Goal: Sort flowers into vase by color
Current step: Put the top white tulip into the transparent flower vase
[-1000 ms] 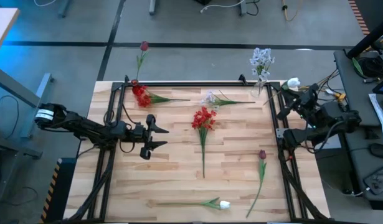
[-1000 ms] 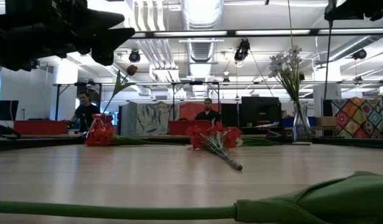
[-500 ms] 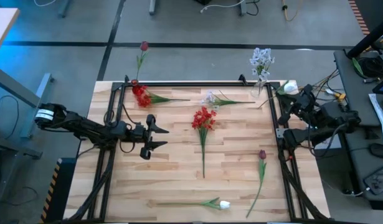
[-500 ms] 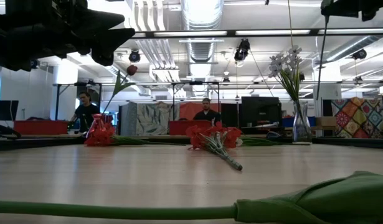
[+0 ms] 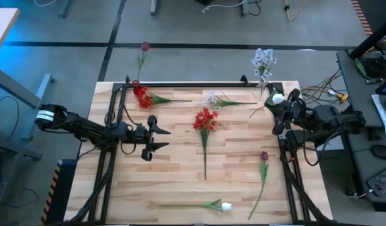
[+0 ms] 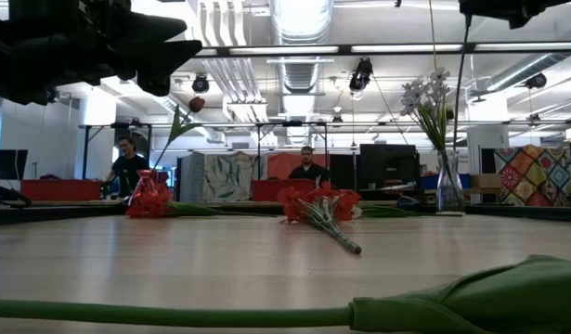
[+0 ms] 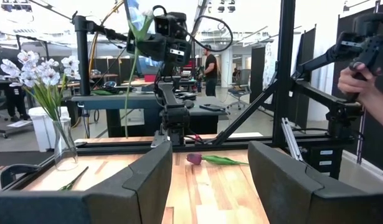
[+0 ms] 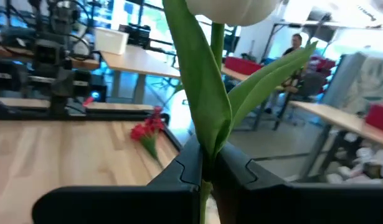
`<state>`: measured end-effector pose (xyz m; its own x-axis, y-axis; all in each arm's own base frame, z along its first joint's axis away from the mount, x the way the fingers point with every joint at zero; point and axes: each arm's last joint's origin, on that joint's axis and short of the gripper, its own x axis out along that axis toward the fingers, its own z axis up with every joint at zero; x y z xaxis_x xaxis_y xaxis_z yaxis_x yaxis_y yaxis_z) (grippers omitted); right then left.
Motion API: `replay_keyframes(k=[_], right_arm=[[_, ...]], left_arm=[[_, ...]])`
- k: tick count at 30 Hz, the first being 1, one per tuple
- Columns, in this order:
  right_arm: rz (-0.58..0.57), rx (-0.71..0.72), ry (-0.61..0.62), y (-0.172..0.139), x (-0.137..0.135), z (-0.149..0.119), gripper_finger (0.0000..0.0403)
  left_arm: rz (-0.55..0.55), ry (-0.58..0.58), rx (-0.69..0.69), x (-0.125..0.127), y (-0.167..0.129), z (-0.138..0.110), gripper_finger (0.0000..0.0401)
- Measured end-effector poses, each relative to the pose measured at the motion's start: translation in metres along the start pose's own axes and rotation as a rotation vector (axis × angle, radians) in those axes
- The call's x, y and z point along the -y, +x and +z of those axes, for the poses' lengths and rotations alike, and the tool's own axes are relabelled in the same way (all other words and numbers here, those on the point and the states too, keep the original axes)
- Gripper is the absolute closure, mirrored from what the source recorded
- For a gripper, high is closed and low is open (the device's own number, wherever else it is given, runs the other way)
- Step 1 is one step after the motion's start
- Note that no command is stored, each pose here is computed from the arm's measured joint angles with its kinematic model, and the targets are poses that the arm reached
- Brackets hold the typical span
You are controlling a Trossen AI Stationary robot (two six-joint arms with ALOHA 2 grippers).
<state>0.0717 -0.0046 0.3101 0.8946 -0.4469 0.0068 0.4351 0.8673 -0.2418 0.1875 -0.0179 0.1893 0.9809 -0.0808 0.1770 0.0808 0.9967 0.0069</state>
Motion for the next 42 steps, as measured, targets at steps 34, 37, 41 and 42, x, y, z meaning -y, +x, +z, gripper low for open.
replay_keyframes(k=[34,37,41,42], right_arm=[[-0.558,-0.115,0.023,-0.001,0.027,-0.023,0.039],[-0.61,-0.083,-0.033,0.006,0.025,-0.025,0.039],[-0.7,-0.014,-0.092,0.015,0.025,-0.028,0.039],[-0.724,0.007,-0.104,0.016,0.025,-0.028,0.039]], left_arm=[[0.0,-0.018,-0.013,0.0,0.0,-0.001,0.0205],[0.0,-0.018,-0.013,0.0,0.0,-0.001,0.0205],[0.0,-0.018,-0.015,0.0,0.0,-0.001,0.0205],[0.0,-0.018,-0.016,0.0,0.0,-0.002,0.0205]])
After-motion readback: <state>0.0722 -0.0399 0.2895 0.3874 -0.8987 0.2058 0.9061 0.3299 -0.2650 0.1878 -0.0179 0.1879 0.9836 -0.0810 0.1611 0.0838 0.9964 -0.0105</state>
